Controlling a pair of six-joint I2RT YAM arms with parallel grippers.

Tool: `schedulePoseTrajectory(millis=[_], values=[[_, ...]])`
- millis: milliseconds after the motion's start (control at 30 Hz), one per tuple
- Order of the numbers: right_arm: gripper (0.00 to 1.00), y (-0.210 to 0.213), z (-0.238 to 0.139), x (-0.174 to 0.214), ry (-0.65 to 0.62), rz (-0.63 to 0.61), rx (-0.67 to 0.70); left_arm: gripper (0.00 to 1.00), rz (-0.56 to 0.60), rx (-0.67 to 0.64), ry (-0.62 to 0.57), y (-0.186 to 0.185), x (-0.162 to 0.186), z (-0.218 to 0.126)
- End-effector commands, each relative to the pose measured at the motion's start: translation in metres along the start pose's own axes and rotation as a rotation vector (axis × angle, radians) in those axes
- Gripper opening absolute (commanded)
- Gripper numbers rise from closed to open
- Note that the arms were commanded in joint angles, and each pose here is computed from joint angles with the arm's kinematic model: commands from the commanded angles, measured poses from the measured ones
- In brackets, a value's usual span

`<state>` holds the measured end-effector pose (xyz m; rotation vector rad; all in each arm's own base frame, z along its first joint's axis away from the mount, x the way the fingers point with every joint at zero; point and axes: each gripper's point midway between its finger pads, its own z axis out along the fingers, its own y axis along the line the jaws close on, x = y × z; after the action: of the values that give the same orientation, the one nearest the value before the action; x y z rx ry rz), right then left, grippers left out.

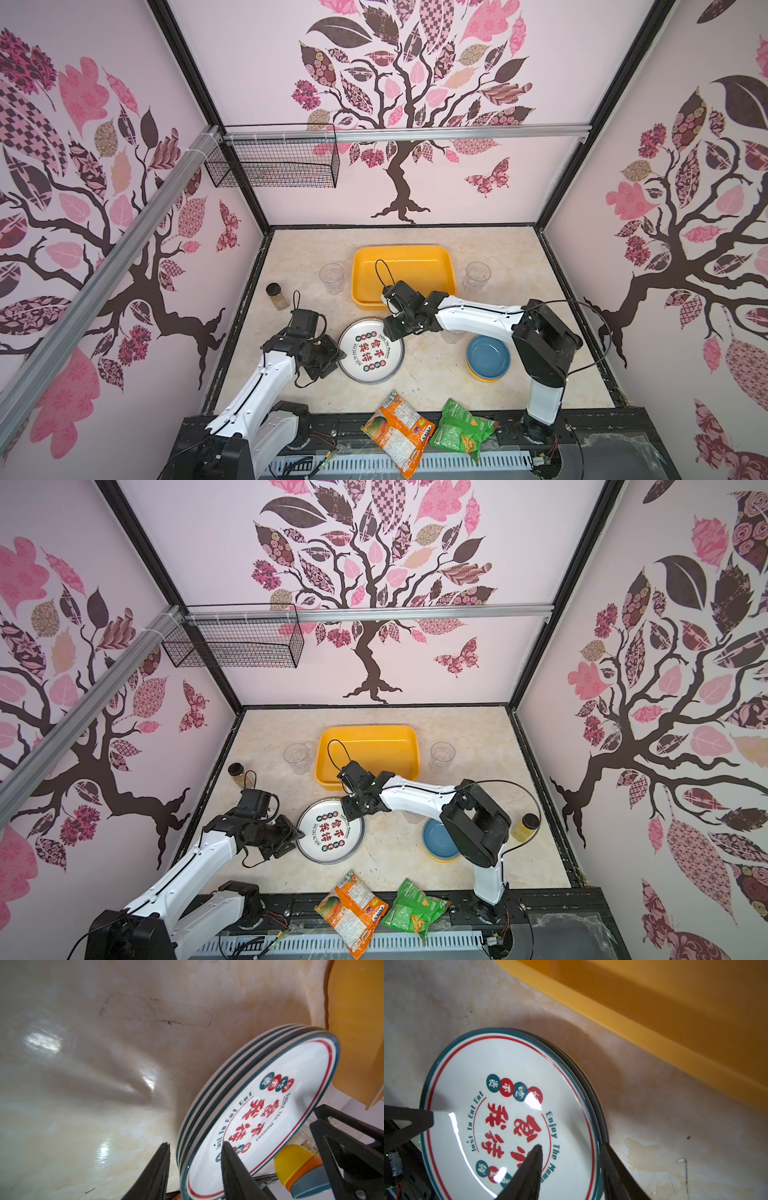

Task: Place the mixed dishes into the plastic bin

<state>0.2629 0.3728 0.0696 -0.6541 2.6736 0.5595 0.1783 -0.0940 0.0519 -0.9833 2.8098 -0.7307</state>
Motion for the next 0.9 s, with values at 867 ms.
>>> schedulePoseTrajectory(millis=[867], values=[[0.36, 0.001, 0.024, 0.025, 0.111, -0.024, -0.028, 0.42, -0.011, -0.023, -0.002, 0.008, 0.003, 0.001]])
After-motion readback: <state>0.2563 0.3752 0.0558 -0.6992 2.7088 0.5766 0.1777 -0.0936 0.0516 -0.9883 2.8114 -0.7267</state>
